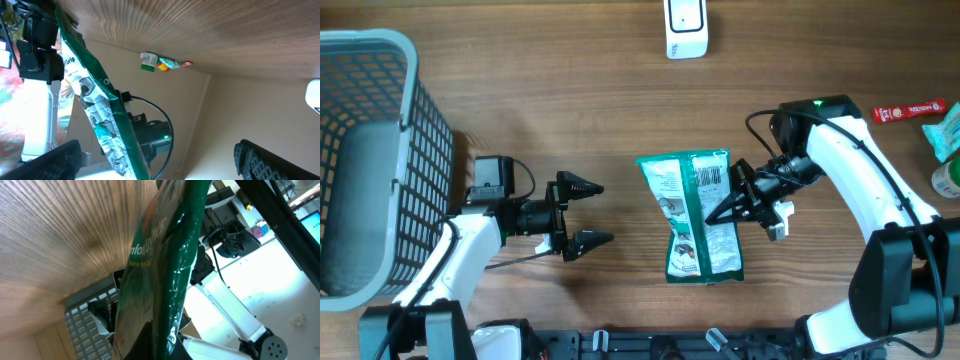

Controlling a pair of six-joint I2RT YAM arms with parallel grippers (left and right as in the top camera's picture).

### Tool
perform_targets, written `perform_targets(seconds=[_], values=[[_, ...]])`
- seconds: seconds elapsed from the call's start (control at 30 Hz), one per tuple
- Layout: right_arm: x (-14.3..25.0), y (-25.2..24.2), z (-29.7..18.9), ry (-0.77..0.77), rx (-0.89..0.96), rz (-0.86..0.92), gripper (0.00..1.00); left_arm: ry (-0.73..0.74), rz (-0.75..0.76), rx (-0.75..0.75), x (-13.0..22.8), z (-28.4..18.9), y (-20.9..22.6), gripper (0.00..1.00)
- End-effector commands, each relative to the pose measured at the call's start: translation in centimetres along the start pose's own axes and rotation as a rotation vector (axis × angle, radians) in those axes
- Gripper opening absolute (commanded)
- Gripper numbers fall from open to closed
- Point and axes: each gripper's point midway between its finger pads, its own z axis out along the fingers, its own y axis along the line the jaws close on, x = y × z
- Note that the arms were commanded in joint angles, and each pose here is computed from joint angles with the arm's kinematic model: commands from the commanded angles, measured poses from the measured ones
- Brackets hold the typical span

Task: Scan the item barcode
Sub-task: 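Hold the glove pack in front of the white scanner with right gripper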

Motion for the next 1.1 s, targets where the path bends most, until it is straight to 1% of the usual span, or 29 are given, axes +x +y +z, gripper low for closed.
perform_targets(seconds=[0.0, 0.03, 0.1, 0.17, 0.2, 0.23, 0.3, 0.37, 0.4, 0.43, 0.5, 0.53, 0.57, 0.7, 0.77, 0.83, 0.93, 1.0, 1.07], values=[[0.0, 2.6, -0.2, -0.010, -0.081, -0.308, 0.04, -0.023, -0.160, 0.020, -0.5, -0.1, -0.4, 1.00], [0.9, 4.5, -0.4, 0.001, -0.151, -0.562, 0.04, -0.046, -0.160, 0.036, -1.0, -0.1, -0.6, 1.00], [3.1, 7.3, -1.3, 0.019, -0.274, -0.967, 0.04, -0.080, -0.160, 0.058, -1.6, -0.2, -1.0, 1.00], [3.4, 8.3, -2.1, -0.065, -0.307, -1.094, 0.04, -0.102, -0.160, 0.074, -2.0, -0.2, -1.2, 1.00], [3.3, 8.6, -2.9, -0.144, -0.316, -1.112, 0.04, -0.116, -0.160, 0.083, -2.2, -0.3, -1.3, 1.00], [3.0, 8.8, -3.5, -0.206, -0.324, -1.089, 0.04, -0.131, -0.160, 0.093, -2.5, -0.3, -1.5, 1.00], [2.3, 9.2, -5.7, -0.382, -0.388, -0.997, 0.04, -0.168, -0.160, 0.118, -3.1, -0.4, -1.9, 1.00], [1.4, 9.6, -9.0, -0.578, -0.530, -0.849, 0.04, -0.231, -0.160, 0.160, -4.2, -0.8, -2.5, 1.00], [0.9, 9.5, -10.4, -0.652, -0.594, -0.768, 0.04, -0.252, -0.160, 0.175, -4.6, -0.9, -2.7, 1.00], [0.1, 9.3, -13.3, -0.762, -0.733, -0.611, 0.04, -0.295, -0.159, 0.204, -5.3, -1.2, -3.1, 1.00], [0.3, 9.7, -16.3, -0.826, -0.897, -0.504, 0.05, -0.350, -0.159, 0.241, -6.2, -1.6, -3.6, 1.00], [0.9, 10.6, -18.4, -0.861, -1.010, -0.473, 0.05, -0.395, -0.158, 0.271, -7.0, -2.0, -4.0, 1.00], [1.4, 11.1, -19.0, -0.868, -1.046, -0.482, 0.05, -0.418, -0.158, 0.287, -7.3, -2.2, -4.2, 1.00], [1.8, 12.1, -19.3, -0.861, -1.074, -0.496, 0.05, -0.503, -0.157, 0.344, -8.6, -3.2, -5.0, 1.00], [2.7, 13.7, -20.5, -0.888, -1.145, -0.547, 0.05, -0.518, -0.157, 0.355, -8.9, -3.4, -5.1, 1.00], [3.8, 15.6, -22.0, -0.950, -1.228, -0.621, 0.04, -0.519, -0.157, 0.356, -8.9, -3.4, -5.1, 1.00], [6.0, 19.7, -23.1, -1.024, -1.335, -0.739, 0.04, -0.519, -0.157, 0.356, -8.9, -3.4, -5.1, 1.00], [7.3, 22.7, -22.7, -1.052, -1.374, -0.836, 0.05, -0.520, -0.157, 0.356, -8.9, -3.4, -5.1, 1.00], [8.0, 26.5, -21.5, -1.040, -1.429, -0.897, 0.05, -0.519, -0.157, 0.356, -8.9, -3.4, -5.1, 1.00]])
